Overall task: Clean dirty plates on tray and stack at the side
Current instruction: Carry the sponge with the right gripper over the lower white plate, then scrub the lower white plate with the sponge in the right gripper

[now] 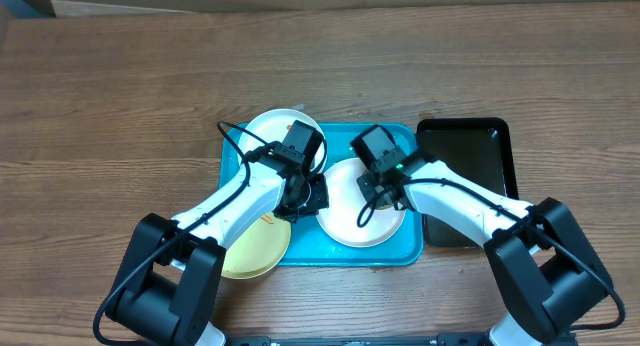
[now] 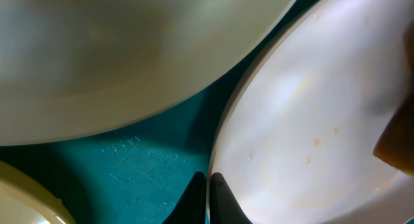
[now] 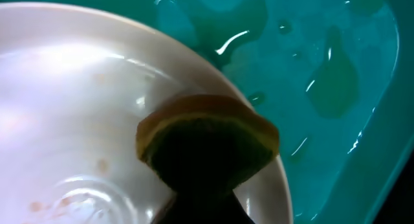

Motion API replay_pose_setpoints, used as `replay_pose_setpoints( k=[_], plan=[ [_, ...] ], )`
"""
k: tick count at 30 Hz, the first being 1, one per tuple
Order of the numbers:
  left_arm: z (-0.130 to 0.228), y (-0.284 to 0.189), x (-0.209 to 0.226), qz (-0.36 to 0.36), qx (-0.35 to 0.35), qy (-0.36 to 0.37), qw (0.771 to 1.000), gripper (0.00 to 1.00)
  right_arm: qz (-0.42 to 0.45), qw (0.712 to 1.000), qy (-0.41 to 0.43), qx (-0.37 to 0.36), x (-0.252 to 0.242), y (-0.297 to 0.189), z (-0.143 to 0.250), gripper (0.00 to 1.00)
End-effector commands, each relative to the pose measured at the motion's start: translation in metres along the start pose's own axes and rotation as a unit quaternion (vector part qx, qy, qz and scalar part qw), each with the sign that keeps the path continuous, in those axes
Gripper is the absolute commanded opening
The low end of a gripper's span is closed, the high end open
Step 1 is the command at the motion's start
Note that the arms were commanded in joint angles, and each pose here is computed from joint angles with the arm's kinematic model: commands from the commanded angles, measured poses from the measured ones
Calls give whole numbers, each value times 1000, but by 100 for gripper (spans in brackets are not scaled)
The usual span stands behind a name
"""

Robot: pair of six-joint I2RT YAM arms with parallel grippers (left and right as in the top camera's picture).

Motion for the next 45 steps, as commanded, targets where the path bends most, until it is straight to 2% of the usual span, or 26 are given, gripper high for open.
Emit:
replay_pose_setpoints(
  k=[1, 3, 9, 23, 31, 34, 38, 42, 45],
  plan=[
    [4, 3, 4, -4, 10, -1, 1000, 4, 13, 1000, 15, 5, -13, 8, 13, 4],
    [4, 3, 4, -5, 10, -1, 1000, 4, 1, 1000, 25, 5, -15, 12, 18, 4],
    [4, 3, 4, -5, 10, 0, 1000, 4, -111, 993, 23, -13, 2, 12, 17, 4],
    [4, 3, 3, -4, 11, 0, 1000, 4, -140, 990, -21, -9, 31, 8, 17, 4],
    [4, 3, 3, -3, 11, 0, 1000, 4, -238, 968, -74, 5, 61, -10, 28, 4],
    [4, 3, 3, -3, 11, 0, 1000, 4, -277, 957, -88, -8, 69, -26, 16, 4],
    [4, 3, 3, -3, 11, 0, 1000, 4, -316, 944, -84, -52, 71, -54, -20, 4],
    [4, 3, 3, -4, 11, 0, 1000, 5, -304, 947, -71, -76, 47, -78, -50, 4],
    [4, 3, 3, -4, 11, 0, 1000, 5, -296, 950, -51, -80, 27, -88, -57, 4]
  ],
)
Point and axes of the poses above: each gripper's point midway between its finger pads, its own y axis out along the fingers, its own x axis along the line the jaws close on, z = x × y, the point moved 1 cm from there along -y, back along the fingers, and after that the axes turned 14 degrees about -y, right-handed, at the moved point
